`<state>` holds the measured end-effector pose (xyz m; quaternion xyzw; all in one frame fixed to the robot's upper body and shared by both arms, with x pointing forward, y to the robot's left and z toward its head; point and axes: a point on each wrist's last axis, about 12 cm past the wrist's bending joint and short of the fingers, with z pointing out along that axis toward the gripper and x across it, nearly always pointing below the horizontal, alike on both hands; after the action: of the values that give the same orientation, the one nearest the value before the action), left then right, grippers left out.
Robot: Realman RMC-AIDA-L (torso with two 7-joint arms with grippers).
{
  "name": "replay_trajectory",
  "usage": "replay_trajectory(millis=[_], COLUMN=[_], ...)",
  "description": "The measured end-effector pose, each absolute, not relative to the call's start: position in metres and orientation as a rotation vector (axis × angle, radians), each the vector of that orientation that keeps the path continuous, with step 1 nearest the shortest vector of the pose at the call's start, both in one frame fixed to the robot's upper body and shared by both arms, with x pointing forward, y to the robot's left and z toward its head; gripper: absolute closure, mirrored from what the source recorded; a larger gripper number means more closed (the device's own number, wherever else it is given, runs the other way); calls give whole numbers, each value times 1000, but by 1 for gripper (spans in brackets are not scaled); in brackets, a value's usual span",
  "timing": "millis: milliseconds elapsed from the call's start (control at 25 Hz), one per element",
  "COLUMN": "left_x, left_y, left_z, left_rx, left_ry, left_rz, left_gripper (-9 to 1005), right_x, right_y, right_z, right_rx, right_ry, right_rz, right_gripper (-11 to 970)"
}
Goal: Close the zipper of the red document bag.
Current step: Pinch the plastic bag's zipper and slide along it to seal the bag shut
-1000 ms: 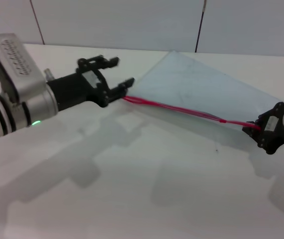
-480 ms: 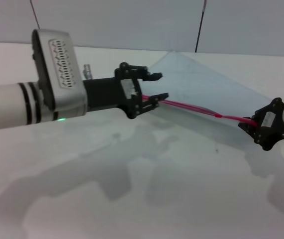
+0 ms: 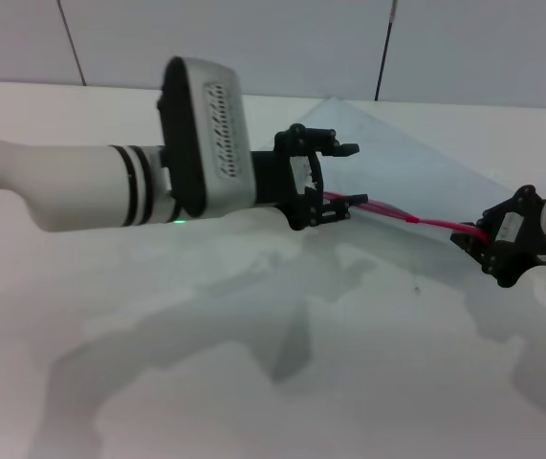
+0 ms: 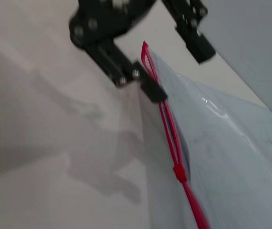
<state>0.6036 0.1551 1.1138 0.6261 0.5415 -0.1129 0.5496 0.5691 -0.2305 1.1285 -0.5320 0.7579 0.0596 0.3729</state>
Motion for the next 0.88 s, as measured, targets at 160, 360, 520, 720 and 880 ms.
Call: replay_trajectory(millis=[160,360,520,720,880], left_x=[601,600,597,595,595], left_y=[142,127,120,119,119], left_z=[1109,1109,1110,1112,1111], left_rx=[1525,1571,1595,1595,1596], left_ry=[1280,1265,1239,1228,1232], left_rz=[-227,-224,-232,-239,-244], left_gripper=[438,357,354,357,363], right_x=[569,569,569,569,570], right_y=[-230,-228,-227,-226,-227], right_z=[1129,1130,1130,1131,1132], right_rx=[-1358,-1359,-1361,-1362,-1361], right_ry=[1937,1926,1924,1921,1918], right_rz=[161,176,177,176,174], right_gripper=[910,910,909,909,909])
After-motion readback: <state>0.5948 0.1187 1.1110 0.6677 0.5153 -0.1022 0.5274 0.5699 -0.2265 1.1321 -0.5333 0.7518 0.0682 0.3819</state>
